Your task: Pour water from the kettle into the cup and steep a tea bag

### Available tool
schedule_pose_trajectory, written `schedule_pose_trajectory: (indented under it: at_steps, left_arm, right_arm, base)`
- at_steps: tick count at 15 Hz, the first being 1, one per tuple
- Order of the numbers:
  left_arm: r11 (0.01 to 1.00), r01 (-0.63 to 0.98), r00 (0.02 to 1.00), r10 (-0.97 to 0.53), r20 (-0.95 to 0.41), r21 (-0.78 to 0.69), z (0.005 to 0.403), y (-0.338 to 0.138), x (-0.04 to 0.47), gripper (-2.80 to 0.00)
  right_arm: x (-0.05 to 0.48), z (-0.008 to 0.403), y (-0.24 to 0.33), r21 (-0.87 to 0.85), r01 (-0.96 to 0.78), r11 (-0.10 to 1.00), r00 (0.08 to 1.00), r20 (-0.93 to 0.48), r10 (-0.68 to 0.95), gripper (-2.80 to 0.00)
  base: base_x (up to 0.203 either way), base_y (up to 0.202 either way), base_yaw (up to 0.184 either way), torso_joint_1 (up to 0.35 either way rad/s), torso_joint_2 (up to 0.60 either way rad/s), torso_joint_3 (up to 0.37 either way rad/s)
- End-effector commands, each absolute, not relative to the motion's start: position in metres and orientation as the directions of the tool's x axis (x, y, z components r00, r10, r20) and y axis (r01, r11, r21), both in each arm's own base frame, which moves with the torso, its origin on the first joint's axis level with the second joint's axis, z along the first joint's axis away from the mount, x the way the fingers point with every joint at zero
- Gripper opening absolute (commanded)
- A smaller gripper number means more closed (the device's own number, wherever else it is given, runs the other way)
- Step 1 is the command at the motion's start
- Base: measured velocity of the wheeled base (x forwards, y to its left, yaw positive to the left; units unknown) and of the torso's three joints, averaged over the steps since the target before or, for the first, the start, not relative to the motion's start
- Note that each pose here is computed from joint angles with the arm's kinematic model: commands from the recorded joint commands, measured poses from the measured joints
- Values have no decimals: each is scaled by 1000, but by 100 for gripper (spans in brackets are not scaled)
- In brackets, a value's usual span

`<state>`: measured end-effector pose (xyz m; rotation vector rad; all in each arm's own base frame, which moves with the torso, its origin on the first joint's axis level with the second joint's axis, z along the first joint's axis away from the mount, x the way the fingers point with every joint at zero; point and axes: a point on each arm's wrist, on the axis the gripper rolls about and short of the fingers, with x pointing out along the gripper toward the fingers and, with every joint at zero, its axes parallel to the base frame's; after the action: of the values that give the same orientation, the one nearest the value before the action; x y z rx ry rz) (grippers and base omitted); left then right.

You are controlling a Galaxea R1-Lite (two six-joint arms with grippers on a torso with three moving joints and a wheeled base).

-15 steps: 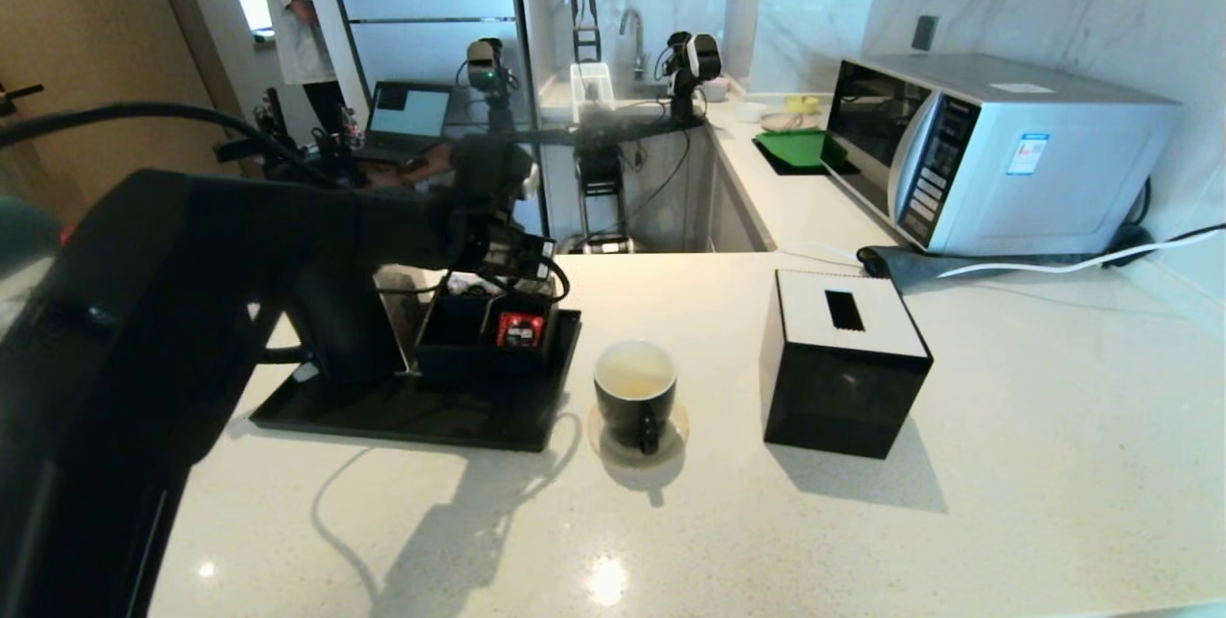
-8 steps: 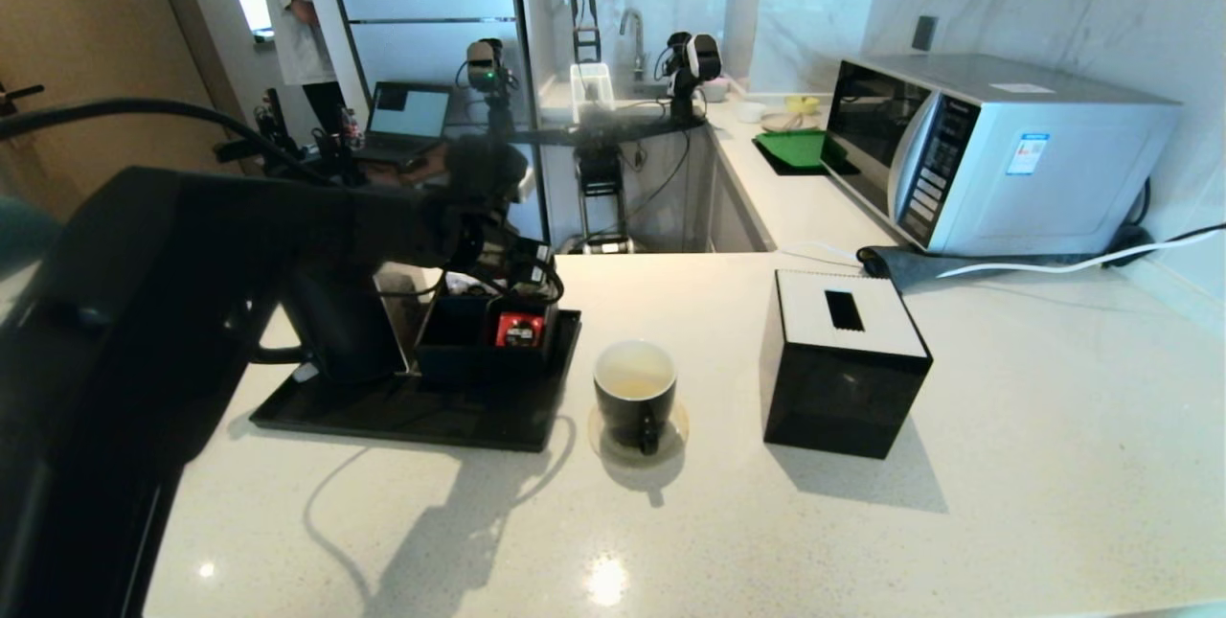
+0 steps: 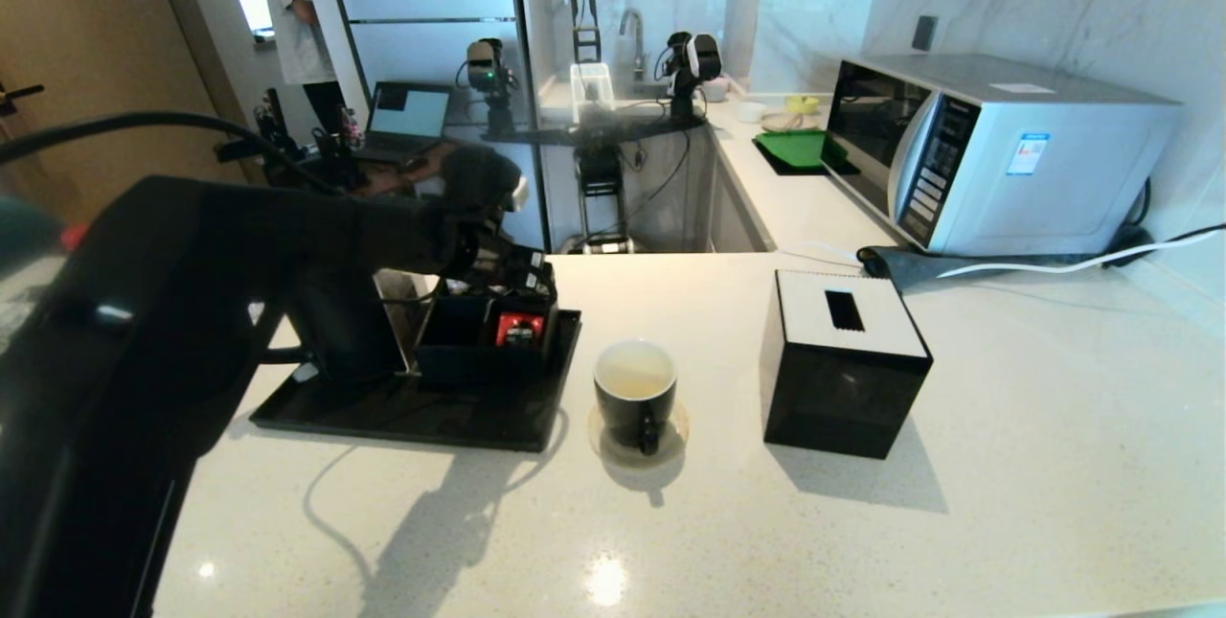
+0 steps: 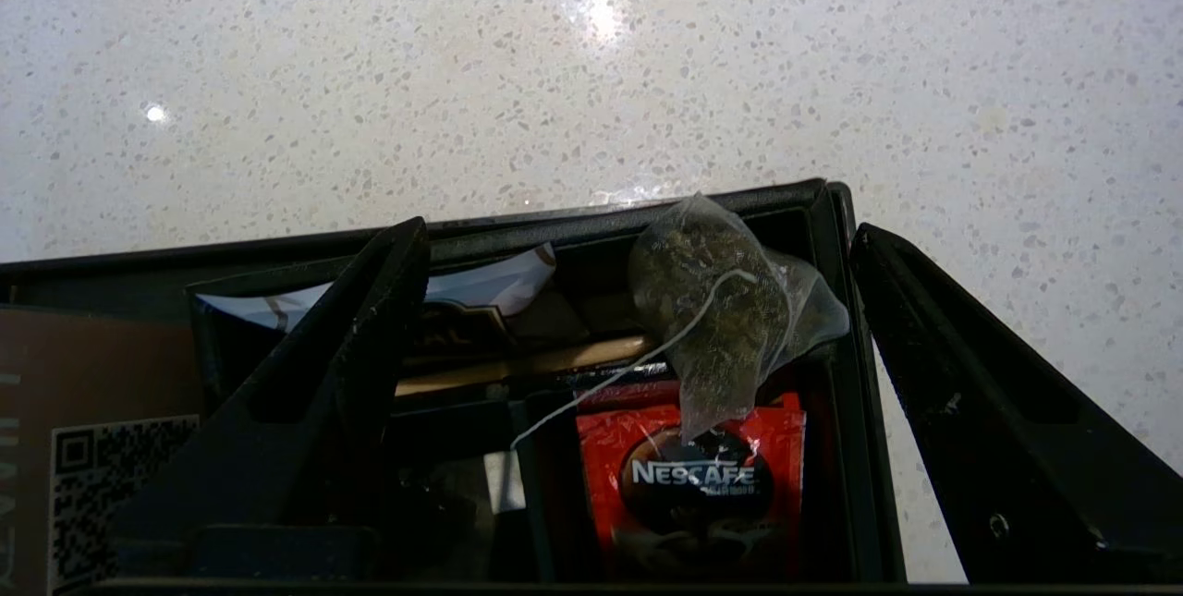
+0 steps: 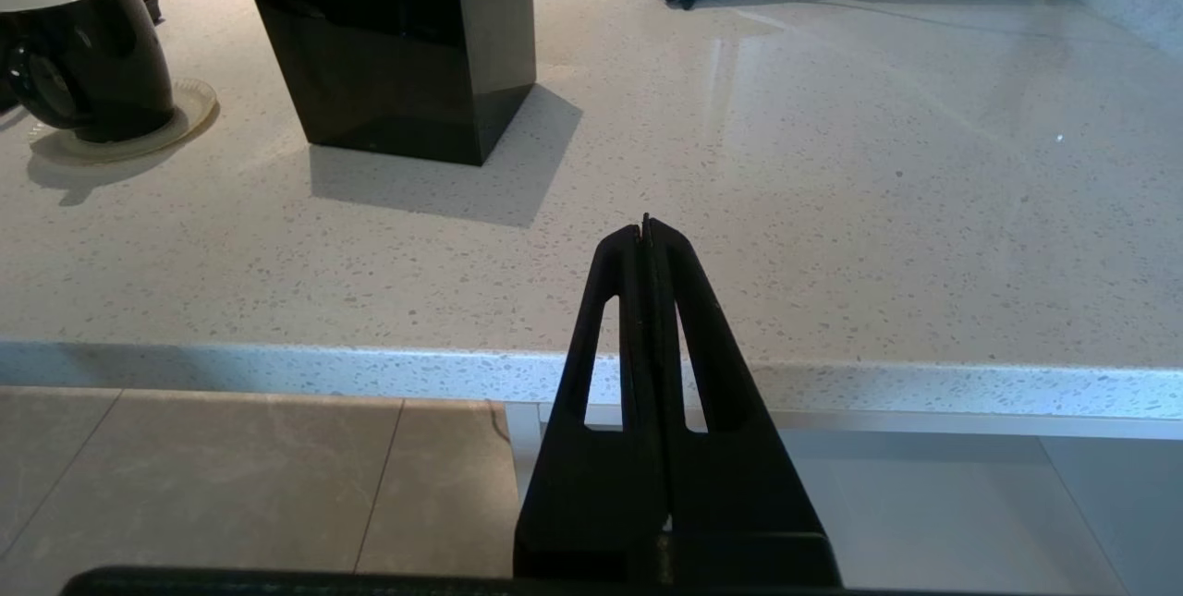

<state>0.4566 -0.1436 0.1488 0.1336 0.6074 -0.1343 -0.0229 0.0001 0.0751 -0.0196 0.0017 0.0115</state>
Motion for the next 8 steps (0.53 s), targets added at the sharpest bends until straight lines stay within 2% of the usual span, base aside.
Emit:
schedule_pose_trajectory:
  at_steps: [1,8]
  left_arm:
    - [984,159,814,-82,-575,85,143,-142,461,0]
    - [981,181,806,-108,-582,67,138,-142,463,0]
  right_arm:
    - [-23,75,0,-20,-12,1000,1000,-3,12,-280]
    - [-23,75,0,-20,-12,1000,1000,-3,12,-280]
  base:
    - [0,0,0,0,0,0]
    - [0,0,0,0,0,0]
